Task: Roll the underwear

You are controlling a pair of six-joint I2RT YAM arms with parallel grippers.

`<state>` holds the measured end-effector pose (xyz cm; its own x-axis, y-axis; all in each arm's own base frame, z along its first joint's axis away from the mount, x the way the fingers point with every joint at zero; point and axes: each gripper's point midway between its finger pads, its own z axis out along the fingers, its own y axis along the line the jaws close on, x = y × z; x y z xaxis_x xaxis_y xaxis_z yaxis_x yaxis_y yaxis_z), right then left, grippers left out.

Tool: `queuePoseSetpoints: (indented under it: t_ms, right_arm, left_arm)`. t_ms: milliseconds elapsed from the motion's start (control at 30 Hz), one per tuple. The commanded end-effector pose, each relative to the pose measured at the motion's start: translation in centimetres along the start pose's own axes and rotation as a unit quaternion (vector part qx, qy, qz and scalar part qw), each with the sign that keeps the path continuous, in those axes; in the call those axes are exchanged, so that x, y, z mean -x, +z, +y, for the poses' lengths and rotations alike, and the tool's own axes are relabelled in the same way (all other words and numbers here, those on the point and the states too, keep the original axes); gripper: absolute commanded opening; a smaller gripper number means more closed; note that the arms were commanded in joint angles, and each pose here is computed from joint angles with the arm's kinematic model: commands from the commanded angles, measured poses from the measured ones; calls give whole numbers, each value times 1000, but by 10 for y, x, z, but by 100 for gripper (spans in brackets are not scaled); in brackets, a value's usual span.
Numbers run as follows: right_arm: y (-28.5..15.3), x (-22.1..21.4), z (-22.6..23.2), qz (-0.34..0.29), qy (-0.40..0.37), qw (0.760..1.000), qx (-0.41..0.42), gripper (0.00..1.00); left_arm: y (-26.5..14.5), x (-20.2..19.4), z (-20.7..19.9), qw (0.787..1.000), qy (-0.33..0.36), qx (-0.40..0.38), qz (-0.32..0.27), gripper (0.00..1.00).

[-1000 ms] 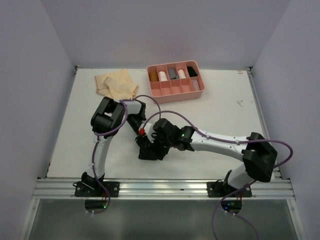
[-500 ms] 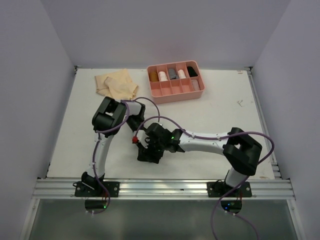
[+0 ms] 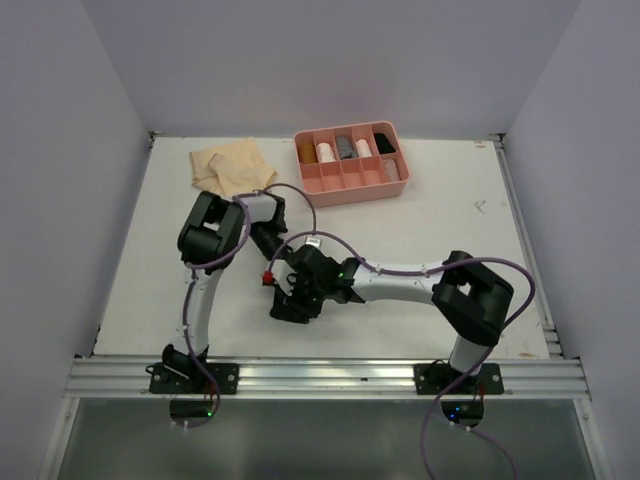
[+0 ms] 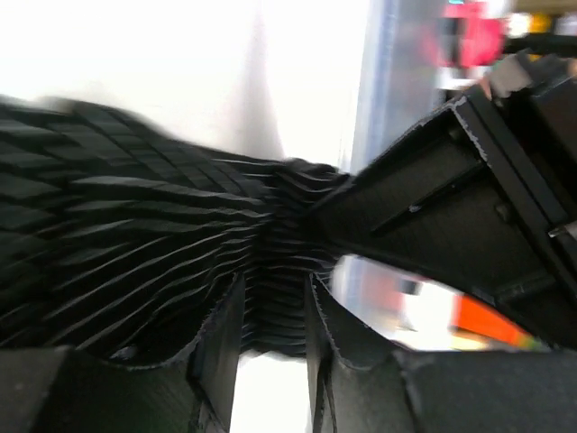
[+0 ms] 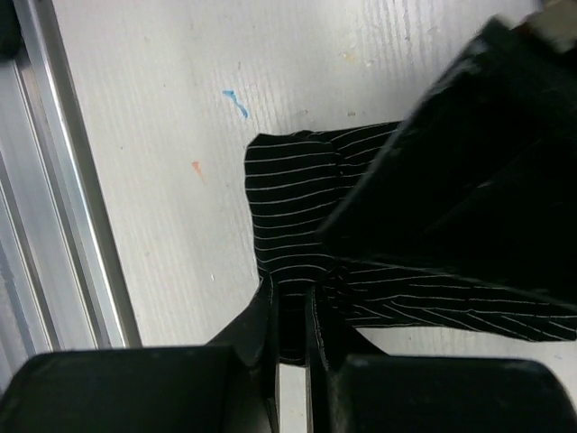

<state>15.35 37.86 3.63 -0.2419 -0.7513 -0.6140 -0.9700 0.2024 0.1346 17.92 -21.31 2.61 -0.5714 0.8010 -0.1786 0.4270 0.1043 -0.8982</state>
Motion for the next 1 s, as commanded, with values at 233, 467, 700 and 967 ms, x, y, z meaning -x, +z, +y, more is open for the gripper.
queuePoseSetpoints:
  t_ms: [233, 467, 700, 967]
  right_arm:
    - [14, -32, 5, 5, 162, 983, 89, 0]
    - [30, -28, -20, 12, 294, 946, 138, 0]
    - [48, -22, -36, 5, 357, 917, 177, 0]
    - [51, -26, -47, -8, 385, 902, 197, 0]
  left_arm:
    - [-201, 77, -16, 911, 225, 254, -235, 40]
    - [-212, 8, -32, 840, 290, 401, -222, 42]
    - [-137, -35, -51, 765, 426, 475, -87, 48]
    - [-73, -26, -39, 724, 503, 470, -47, 54]
